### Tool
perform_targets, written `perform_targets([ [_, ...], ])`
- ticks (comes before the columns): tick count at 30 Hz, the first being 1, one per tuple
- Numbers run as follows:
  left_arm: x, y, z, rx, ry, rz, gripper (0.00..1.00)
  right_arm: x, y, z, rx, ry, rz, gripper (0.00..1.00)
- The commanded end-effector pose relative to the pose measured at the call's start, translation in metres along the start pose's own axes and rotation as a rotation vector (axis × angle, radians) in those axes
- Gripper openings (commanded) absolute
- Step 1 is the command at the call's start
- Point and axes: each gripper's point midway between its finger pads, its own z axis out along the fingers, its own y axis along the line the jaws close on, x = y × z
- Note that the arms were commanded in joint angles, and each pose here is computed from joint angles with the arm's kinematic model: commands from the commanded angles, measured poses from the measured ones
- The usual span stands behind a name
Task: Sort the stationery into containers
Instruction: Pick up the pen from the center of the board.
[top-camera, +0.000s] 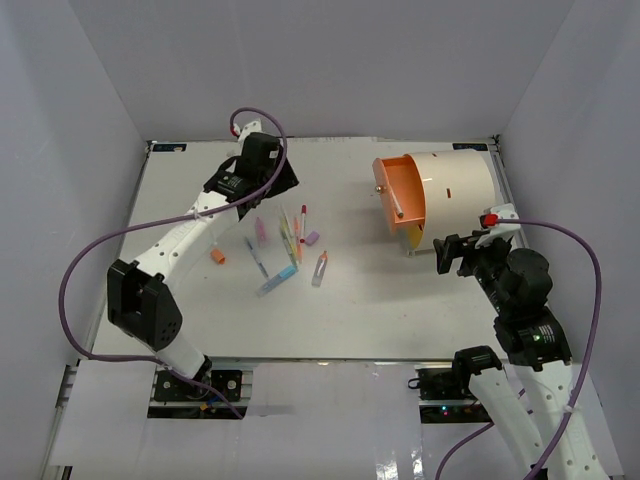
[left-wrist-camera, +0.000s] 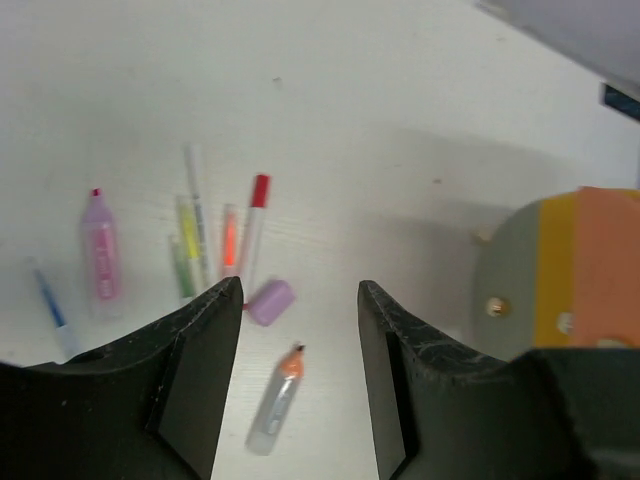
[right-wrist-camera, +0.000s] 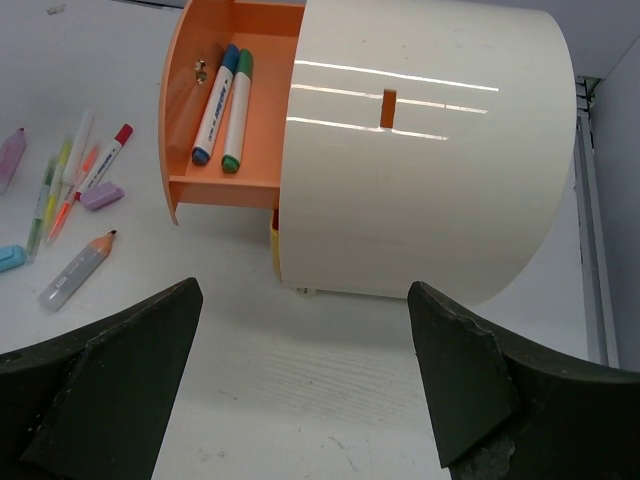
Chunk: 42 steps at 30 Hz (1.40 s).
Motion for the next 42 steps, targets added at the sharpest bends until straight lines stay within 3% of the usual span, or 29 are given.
perform_targets([
  [1,0.024,0.043,0.005,-0.091,0.084,0.060,0.60,-0.017,0.001,0.002,-0.005,-0.032,-0.010,0.90],
  [12,-0.014,0.139,-0.026,-0.183,0.001,0.065,0.63,-0.098,0.026,0.012,-0.151,0.014,0.058,0.90],
  [17,-0.016,0.167,-0.036,-0.172,-0.043,0.077,0.74,-0.161,0.043,0.022,-0.228,-0.034,0.097,0.90],
  [21,0.001,0.182,-0.042,-0.170,-0.061,0.082,0.83,-0.162,0.080,0.066,-0.265,0.085,0.120,0.90],
  [26,0.008,0.184,-0.055,-0.136,-0.111,0.096,0.94,-0.140,0.146,0.118,-0.287,0.210,0.122,0.90],
  [31,0.032,0.190,-0.060,-0.105,-0.103,0.106,0.98,-0.127,0.203,0.155,-0.292,0.270,0.078,0.90],
  [37,0.038,0.191,-0.069,-0.077,-0.127,0.125,0.98,-0.042,0.245,0.219,-0.215,0.467,0.075,0.95],
  [42,0.035,0.187,-0.074,-0.061,-0.149,0.116,0.98,0.015,0.254,0.254,-0.129,0.556,0.093,0.99],
])
